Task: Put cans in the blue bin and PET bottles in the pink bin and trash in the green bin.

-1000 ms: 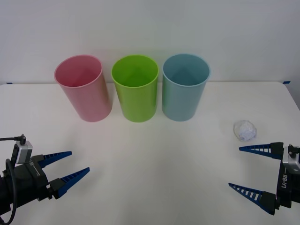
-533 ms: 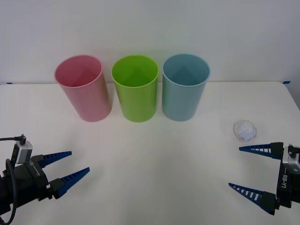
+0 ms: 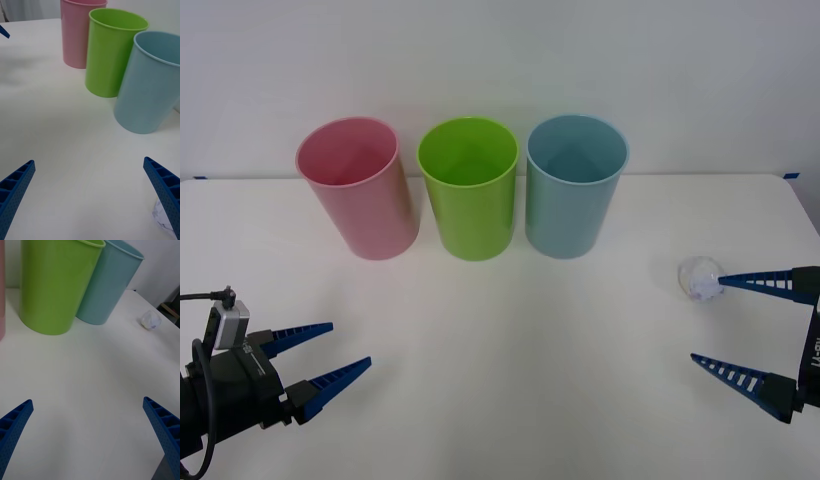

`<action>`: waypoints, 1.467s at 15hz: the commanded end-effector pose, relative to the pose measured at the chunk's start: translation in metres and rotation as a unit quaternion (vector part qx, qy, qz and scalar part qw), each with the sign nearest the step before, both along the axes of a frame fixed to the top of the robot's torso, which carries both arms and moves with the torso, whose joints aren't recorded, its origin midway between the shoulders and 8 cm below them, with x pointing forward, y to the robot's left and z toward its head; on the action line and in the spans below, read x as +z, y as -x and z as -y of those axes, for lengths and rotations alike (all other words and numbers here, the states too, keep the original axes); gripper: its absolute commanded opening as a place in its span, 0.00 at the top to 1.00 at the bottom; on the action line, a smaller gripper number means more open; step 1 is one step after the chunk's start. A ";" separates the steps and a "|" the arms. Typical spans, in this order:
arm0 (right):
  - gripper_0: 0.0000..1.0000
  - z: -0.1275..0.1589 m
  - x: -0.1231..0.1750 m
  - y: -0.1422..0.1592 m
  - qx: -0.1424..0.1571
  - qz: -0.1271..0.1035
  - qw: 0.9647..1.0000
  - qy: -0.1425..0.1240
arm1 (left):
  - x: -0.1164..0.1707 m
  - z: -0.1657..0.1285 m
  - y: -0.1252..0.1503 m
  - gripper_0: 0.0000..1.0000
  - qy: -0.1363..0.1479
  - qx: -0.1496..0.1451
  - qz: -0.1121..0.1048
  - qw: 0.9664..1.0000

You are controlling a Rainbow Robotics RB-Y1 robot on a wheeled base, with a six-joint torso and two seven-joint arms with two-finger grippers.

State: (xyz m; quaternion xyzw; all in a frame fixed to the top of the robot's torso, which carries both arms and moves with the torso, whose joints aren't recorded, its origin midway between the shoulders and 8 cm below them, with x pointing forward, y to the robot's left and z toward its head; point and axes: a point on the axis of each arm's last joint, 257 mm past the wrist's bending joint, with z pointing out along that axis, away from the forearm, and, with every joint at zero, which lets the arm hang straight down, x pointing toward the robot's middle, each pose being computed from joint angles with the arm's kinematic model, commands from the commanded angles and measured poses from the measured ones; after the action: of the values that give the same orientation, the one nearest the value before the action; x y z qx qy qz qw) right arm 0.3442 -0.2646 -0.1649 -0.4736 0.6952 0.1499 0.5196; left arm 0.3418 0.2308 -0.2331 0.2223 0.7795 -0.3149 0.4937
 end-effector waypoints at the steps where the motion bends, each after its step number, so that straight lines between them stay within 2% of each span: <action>1: 0.00 0.024 0.013 -0.008 -0.033 -0.021 0.999 0.022 | 0.000 0.000 0.000 0.00 0.000 0.000 0.000 1.000; 3: 0.00 0.037 0.018 -0.016 -0.061 -0.038 0.997 0.031 | 0.000 0.000 0.000 0.00 0.000 0.000 0.000 1.000; 5: 0.00 0.055 0.021 -0.029 -0.099 -0.051 0.993 0.050 | 0.000 0.000 0.000 0.00 0.000 0.000 0.000 1.000; 7: 0.00 0.069 0.014 -0.042 -0.140 -0.069 0.985 0.069 | 0.000 0.000 0.000 0.00 0.000 0.000 0.000 1.000; 9: 0.00 0.081 0.006 -0.055 -0.179 -0.086 0.976 0.087 | 0.000 0.000 0.000 0.00 0.000 0.000 0.000 1.000; 10: 0.00 0.089 0.000 -0.061 -0.203 -0.095 0.970 0.096 | 0.000 0.000 0.000 0.00 0.000 0.000 0.000 1.000; 15: 0.00 0.107 -0.017 -0.088 -0.270 -0.130 0.949 0.102 | 0.000 0.000 0.000 0.00 0.000 0.000 0.000 1.000; 17: 0.00 0.109 -0.019 -0.100 -0.277 -0.137 0.946 0.099 | 0.000 0.000 0.000 0.00 0.000 0.000 0.000 1.000; 19: 0.00 0.117 -0.025 -0.111 -0.287 -0.143 0.941 0.108 | 0.000 0.000 0.000 0.00 0.000 0.000 0.000 1.000; 22: 0.00 0.118 -0.035 -0.125 -0.288 -0.157 0.938 0.110 | 0.000 0.000 0.000 0.00 0.000 0.000 0.000 1.000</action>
State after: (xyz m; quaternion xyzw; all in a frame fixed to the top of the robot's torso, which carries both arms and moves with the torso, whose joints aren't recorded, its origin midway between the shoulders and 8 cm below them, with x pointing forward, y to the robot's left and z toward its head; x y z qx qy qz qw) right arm 0.4657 -0.3823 -0.1969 -0.2778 0.8851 -0.0107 0.3733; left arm 0.3418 0.2308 -0.2331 0.2222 0.7795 -0.3150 0.4937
